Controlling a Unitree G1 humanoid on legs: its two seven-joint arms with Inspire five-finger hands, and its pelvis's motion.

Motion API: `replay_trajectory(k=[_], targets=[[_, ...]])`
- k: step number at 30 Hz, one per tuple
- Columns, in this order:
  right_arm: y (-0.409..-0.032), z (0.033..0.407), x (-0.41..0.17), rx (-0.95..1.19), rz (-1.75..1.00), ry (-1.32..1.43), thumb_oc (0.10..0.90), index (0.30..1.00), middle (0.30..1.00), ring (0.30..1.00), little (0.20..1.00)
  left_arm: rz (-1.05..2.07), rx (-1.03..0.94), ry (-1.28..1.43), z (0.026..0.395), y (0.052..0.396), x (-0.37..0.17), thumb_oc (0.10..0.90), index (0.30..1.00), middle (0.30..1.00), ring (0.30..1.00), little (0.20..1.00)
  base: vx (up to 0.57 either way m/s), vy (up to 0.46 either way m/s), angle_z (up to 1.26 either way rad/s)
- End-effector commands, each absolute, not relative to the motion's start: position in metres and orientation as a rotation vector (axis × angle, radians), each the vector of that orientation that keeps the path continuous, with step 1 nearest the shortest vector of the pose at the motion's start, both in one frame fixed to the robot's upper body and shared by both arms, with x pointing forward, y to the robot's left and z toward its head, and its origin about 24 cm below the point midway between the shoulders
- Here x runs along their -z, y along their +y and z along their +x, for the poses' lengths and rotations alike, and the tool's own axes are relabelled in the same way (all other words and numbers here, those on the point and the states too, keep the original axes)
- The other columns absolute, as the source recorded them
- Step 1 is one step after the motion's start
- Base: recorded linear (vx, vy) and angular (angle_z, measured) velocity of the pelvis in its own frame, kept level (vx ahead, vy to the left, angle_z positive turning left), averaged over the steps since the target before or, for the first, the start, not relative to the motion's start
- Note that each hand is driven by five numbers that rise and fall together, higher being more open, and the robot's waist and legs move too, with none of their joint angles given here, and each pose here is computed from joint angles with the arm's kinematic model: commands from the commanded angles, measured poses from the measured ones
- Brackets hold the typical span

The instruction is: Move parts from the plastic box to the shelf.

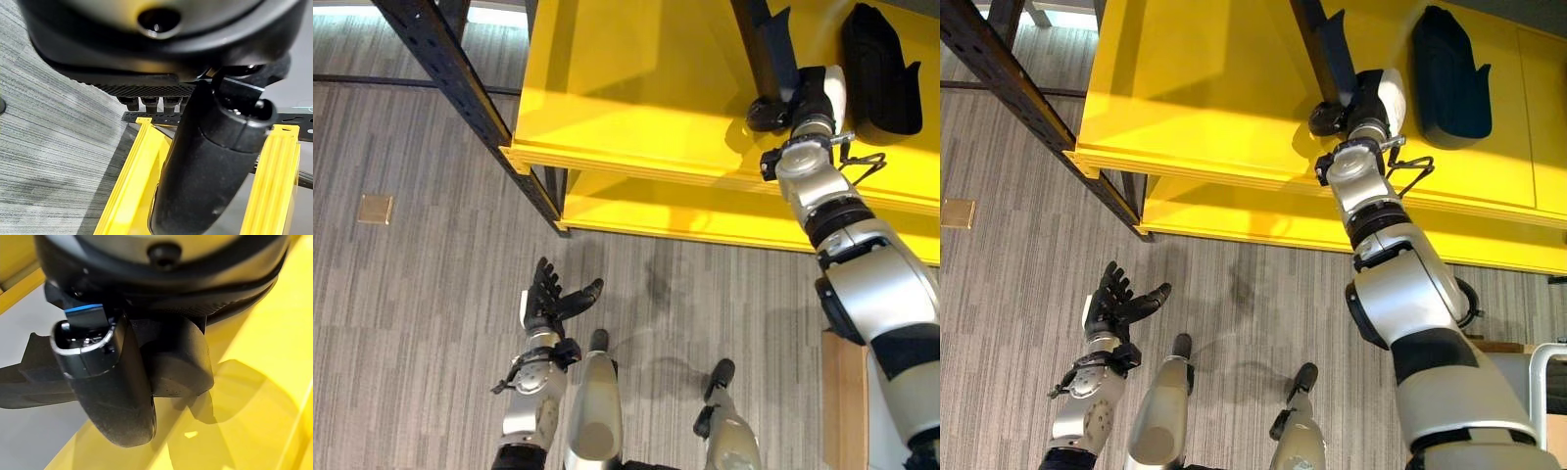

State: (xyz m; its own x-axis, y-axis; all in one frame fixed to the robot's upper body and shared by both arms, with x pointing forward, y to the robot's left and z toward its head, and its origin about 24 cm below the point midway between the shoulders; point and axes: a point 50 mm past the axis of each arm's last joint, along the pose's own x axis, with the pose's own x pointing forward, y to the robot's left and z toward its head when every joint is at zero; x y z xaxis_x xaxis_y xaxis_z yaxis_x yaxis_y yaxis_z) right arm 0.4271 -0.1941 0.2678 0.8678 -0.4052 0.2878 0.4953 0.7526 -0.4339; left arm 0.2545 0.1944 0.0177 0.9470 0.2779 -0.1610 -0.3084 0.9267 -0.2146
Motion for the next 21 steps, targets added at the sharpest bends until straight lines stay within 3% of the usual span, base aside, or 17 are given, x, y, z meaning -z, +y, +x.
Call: replay_trajectory(k=[1,19,20,21], targets=[[-0.22,0.403,-0.371,0.665,-0.537,-0.449,0.4,0.3,0.3,0.3,0.3,-0.323,-0.231,-0.15,0.255,0.174,-0.071,0.9,1.0,1.0,1.0,1.0,0.0,0.0,0.0],[-0.228,0.404,-0.362,0.682,-0.499,-0.407,0.4,0.3,0.3,0.3,0.3,-0.337,-0.237,-0.162,0.256,0.174,-0.074,0.9,1.0,1.0,1.0,1.0,0.0,-0.001,0.01],[-0.227,0.405,-0.361,0.674,-0.499,-0.404,0.604,0.585,0.585,0.585,0.585,-0.338,-0.237,-0.163,0.256,0.174,-0.074,0.9,1.0,1.0,1.0,1.0,0.0,0.0,0.0],[-0.225,0.406,-0.359,0.667,-0.503,-0.4,0.737,0.772,0.772,0.772,0.772,-0.339,-0.238,-0.162,0.256,0.174,-0.074,0.9,1.0,1.0,1.0,1.0,0.0,0.0,0.0]])
